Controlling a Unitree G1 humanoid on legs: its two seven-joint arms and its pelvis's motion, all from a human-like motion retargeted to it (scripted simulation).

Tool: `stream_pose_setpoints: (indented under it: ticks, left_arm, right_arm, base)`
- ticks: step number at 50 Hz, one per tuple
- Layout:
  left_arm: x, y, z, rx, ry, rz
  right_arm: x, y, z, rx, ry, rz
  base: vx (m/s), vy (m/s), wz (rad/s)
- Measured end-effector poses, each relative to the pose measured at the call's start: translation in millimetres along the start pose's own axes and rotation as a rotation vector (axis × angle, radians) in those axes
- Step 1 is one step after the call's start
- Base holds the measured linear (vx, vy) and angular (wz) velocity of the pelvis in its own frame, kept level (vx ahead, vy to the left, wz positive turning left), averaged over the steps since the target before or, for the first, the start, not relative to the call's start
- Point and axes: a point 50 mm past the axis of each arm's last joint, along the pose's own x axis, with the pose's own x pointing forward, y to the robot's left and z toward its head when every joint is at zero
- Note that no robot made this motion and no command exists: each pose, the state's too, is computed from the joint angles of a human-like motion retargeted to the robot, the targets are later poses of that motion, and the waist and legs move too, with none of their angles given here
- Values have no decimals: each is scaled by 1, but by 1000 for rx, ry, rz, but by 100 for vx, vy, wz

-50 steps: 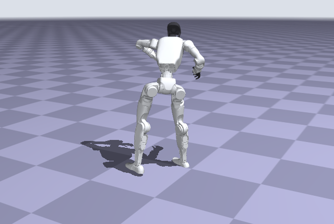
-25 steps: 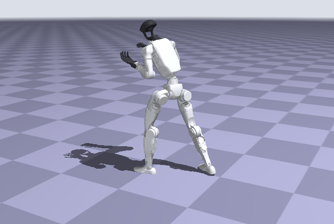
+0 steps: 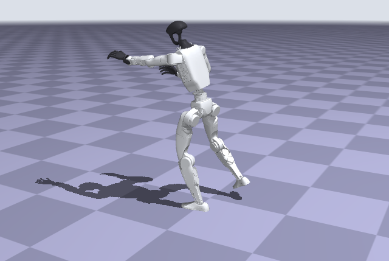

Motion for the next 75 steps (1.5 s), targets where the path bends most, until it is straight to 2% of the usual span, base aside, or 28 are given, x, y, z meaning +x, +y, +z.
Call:
stream_pose_setpoints:
  ticks: [2, 5, 7, 9, 14, 19, 22, 24, 27, 29, 31, 35, 37, 39, 42, 45, 49, 52, 56, 59, 61, 65, 66, 67, 69, 71, 72, 75]
  left_arm:
    - [0, -1, -41, 48, 140, -134]
    - [-4, 14, -79, -123, 70, -95]
    - [-25, 17, -98, -436, 37, 12]
    - [-58, 8, -107, -923, 39, 35]
    - [-169, -30, -149, -1948, 201, 40]
    - [-292, -92, -138, -2462, 645, 223]
    - [-353, -109, -117, -2640, 909, 401]
    - [-382, -108, -111, -2659, 997, 380]
    - [-403, -96, -113, -2537, 976, 123]
    - [-395, -89, -113, -2452, 901, -79]
    - [-372, -88, -108, -2377, 800, -240]
    - [-301, -83, -92, -2090, 401, -416]
    - [-277, -83, -73, -2103, 281, -423]
    - [-283, -89, -49, -2208, 277, -494]
    - [-311, -93, -36, -2277, 356, -529]
    - [-351, -101, -52, -2241, 565, -583]
    - [-394, -113, -62, -2395, 935, -529]
    - [-425, -120, -55, -2654, 1262, -248]
    - [-445, -114, -51, -2857, 1421, 209]
    - [-436, -105, -54, -2958, 1329, 475]
    - [-422, -98, -50, -3029, 1236, 537]
    - [-383, -79, -42, -3127, 949, 447]
    - [-365, -72, -43, -3116, 829, 306]
    - [-345, -63, -43, -3080, 687, 129]
    - [-304, -28, -87, -2813, 309, 103]
    - [-265, 9, -96, -2559, -34, 86]
    - [-247, 32, -99, -2372, -196, 103]
    - [-196, 99, -84, -1487, -478, 199]
  right_arm:
    - [-45, -15, -29, 138, 206, -9]
    - [-102, -61, -52, 287, 417, -76]
    - [-131, -94, -58, 374, 515, -157]
    - [-144, -127, -58, 436, 530, -264]
    - [-128, -191, -32, 660, 243, -518]
    - [-125, -193, -11, 1015, -80, -638]
    - [-136, -185, -6, 1112, -177, -693]
    - [-137, -191, 1, 1044, -209, -700]
    - [-131, -220, 21, 822, -274, -700]
    - [-122, -257, 40, 546, -283, -750]
    - [-107, -307, 64, 89, -196, -845]
    - [-56, -395, 145, -1088, 151, -912]
    - [-24, -410, 185, -1385, 286, -844]
    - [4, -409, 217, -1406, 432, -698]
    - [69, -366, 240, -1643, 574, -413]
    - [122, -296, 193, -1619, 351, -168]
    - [136, -177, 169, -1490, -105, 216]
    - [112, -106, 151, -1345, -283, 516]
    - [70, -46, 150, -1144, -439, 772]
    - [47, -25, 163, -901, -489, 833]
    - [29, -32, 164, -733, -446, 829]
    - [-15, -66, 152, -559, -316, 749]
    - [-27, -91, 144, -575, -270, 637]
    - [-41, -98, 129, -459, -268, 519]
    - [-9, -57, 93, -260, -336, 515]
    - [-5, -54, 107, -222, -407, 523]
    - [-5, -54, 115, -207, -448, 529]
    - [-11, -53, 146, -208, -567, 593]
  base:
    - [36, 15, -61]
    - [38, 15, -109]
    - [39, 17, -99]
    - [40, 17, -55]
    - [46, 16, 21]
    - [57, 5, 89]
    - [62, -10, 161]
    - [62, -21, 205]
    - [58, -31, 235]
    - [49, -39, 248]
    - [39, -46, 245]
    - [26, -49, 218]
    - [18, -41, 248]
    - [10, -50, 190]
    - [7, -47, 136]
    - [6, -40, 89]
    - [6, -27, 95]
    - [5, -13, 105]
    - [4, -2, 60]
    - [6, 7, 20]
    - [11, 11, -26]
    - [20, 11, -117]
    - [29, 8, -198]
    - [31, 6, -228]
    - [31, 7, -213]
    - [32, 11, -159]
    - [34, 11, -154]
    - [36, 12, -156]
